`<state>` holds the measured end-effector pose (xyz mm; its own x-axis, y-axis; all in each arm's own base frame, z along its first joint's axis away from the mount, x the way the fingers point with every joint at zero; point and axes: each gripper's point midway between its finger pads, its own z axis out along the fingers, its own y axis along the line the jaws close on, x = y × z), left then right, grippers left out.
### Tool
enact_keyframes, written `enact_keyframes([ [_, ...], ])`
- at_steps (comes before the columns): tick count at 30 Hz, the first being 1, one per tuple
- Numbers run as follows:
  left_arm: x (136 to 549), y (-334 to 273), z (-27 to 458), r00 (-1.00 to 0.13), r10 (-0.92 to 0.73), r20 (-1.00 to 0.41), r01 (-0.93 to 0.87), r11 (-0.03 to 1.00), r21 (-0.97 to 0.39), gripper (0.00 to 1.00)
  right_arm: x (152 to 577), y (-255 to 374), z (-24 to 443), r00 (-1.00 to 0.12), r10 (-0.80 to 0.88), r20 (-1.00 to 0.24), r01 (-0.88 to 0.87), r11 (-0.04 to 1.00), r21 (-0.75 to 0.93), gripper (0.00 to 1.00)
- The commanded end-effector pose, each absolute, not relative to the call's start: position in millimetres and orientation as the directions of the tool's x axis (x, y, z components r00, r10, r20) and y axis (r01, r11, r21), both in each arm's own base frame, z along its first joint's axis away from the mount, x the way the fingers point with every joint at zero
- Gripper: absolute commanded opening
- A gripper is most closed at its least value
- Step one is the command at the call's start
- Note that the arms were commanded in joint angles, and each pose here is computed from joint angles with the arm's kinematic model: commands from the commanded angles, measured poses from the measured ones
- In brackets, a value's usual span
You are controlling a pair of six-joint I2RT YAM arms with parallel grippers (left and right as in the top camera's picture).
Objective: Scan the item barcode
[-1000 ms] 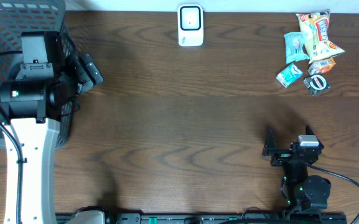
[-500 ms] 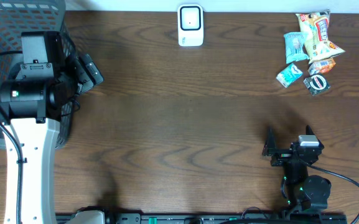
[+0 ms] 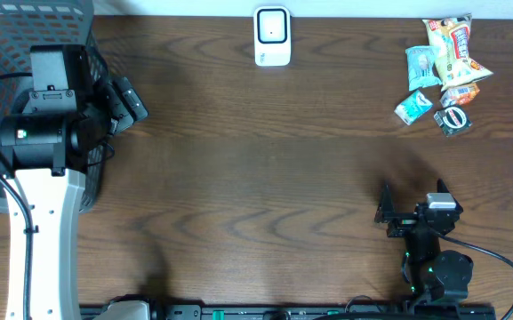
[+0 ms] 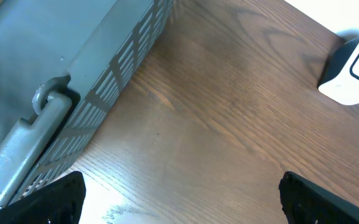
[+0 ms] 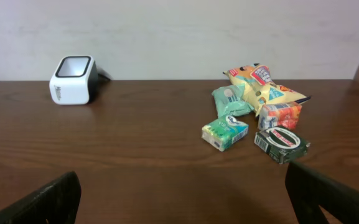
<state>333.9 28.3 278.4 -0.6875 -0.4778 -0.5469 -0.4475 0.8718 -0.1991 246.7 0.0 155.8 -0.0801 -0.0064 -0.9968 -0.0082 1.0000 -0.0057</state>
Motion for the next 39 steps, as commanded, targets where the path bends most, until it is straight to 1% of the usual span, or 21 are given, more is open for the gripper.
enact_keyframes([
  [1,332.4,30.6,280.0,-0.678,-0.488,-0.550,-0.460,0.865,-0.202,0.98,246.2,-3.0,156.5,-0.075,0.005,-0.997,0.008,1.000,0.004,0.99],
  [8,332.3,31.7,279.8,-0.687,-0.468,-0.556,-0.447,0.875,-0.184,0.98,246.2,-3.0,156.5,-0.075,0.004,-0.997,0.008,1.000,0.004,0.99],
  [13,322.8,31.4,278.2,-0.707,-0.456,-0.540,-0.442,0.882,-0.165,0.98,246.2,-3.0,156.5,-0.075,0.004,-0.997,0.008,1.000,0.004,0.99],
  [16,318.2,38.6,286.4,-0.694,-0.432,-0.577,-0.444,0.887,-0.130,0.98,246.2,-3.0,156.5,-0.075,0.005,-0.997,0.008,1.000,0.004,0.99],
  [22,275.3,36.8,266.4,-0.743,-0.423,-0.518,-0.445,0.891,-0.089,0.98,246.2,-3.0,156.5,-0.075,0.004,-0.997,0.008,1.000,0.004,0.99],
  [26,264.6,30.5,251.2,-0.747,-0.334,-0.575,-0.361,0.930,-0.071,0.97,246.2,-2.9,156.5,-0.075,0.004,-0.997,0.008,1.000,0.004,0.99],
  [29,260.5,19.6,244.7,-0.723,-0.243,-0.646,-0.260,0.963,-0.071,0.98,246.2,-3.0,156.5,-0.075,0.004,-0.997,0.008,1.000,0.004,0.99],
  [31,258.2,10.2,242.8,-0.689,-0.180,-0.702,-0.177,0.981,-0.078,0.98,246.2,-3.0,156.5,-0.075,0.004,-0.997,0.008,1.000,0.004,0.99],
  [34,253.4,-2.0,241.6,-0.602,-0.130,-0.788,-0.080,0.992,-0.102,0.97,246.2,-2.9,156.5,-0.075,0.004,-0.997,0.008,1.000,0.004,0.99],
  [39,238.5,-12.0,237.1,-0.454,-0.091,-0.886,0.012,0.994,-0.109,0.98,246.2,-3.0,156.5,-0.075,0.004,-0.997,0.008,1.000,0.004,0.99],
])
